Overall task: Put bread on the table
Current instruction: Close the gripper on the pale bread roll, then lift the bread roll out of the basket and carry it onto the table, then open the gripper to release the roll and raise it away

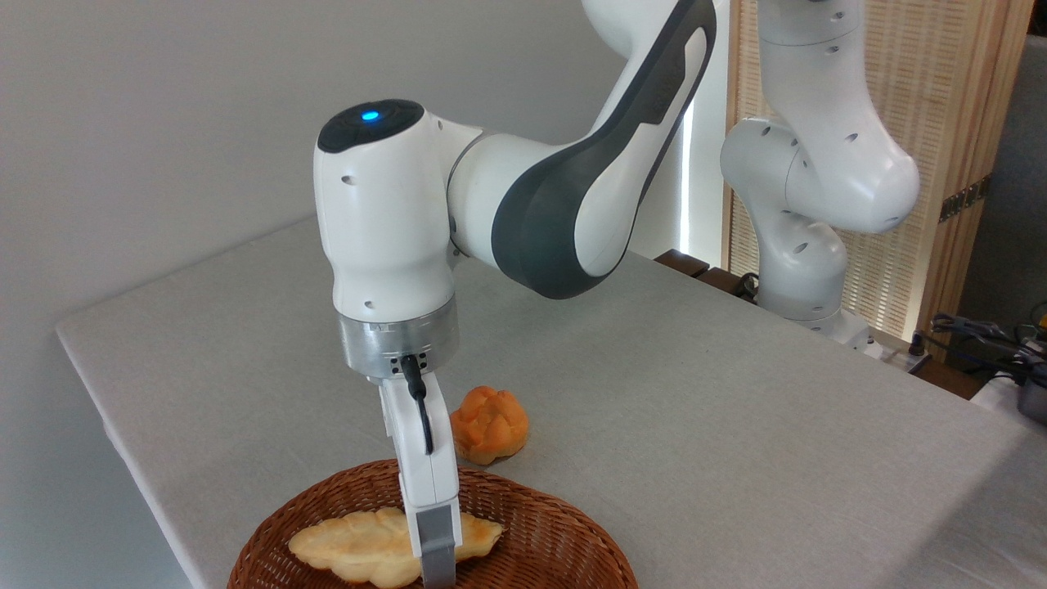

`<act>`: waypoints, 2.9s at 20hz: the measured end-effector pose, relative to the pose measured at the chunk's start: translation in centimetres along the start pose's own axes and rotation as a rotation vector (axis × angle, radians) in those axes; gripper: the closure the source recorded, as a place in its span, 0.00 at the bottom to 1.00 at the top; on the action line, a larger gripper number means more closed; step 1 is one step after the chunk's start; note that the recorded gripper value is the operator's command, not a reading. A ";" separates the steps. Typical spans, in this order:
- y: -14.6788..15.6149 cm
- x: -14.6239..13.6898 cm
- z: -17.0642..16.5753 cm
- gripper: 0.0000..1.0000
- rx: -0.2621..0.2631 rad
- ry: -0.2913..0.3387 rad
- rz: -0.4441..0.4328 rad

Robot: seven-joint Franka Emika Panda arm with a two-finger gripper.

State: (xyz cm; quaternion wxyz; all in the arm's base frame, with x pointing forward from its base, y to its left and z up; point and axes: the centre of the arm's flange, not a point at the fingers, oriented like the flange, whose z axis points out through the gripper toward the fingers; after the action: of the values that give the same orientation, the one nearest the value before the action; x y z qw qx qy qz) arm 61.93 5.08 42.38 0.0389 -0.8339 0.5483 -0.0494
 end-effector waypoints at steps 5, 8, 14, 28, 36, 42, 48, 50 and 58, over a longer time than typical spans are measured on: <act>0.0 0.0 0.0 0.70 0.000 0.000 0.000; 0.0 0.0 0.0 0.70 -0.002 0.004 -0.004; 0.0 0.0 0.1 0.68 -0.004 0.010 -0.009; -0.5 -0.2 -3.7 0.66 0.057 0.036 -0.015; 1.6 -0.8 -10.8 0.62 0.071 0.059 -0.010; 4.9 -0.9 -12.6 0.52 -0.048 0.032 0.012; 8.5 -1.3 -10.6 0.03 -0.202 -0.013 0.030; 9.2 -1.6 -9.8 0.00 -0.233 -0.023 0.028; 9.5 -2.3 -9.2 0.00 -0.256 -0.029 0.018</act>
State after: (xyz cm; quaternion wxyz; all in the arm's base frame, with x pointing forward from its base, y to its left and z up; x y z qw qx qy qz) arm 51.21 3.34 50.25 -0.0594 -0.8278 0.5568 0.0332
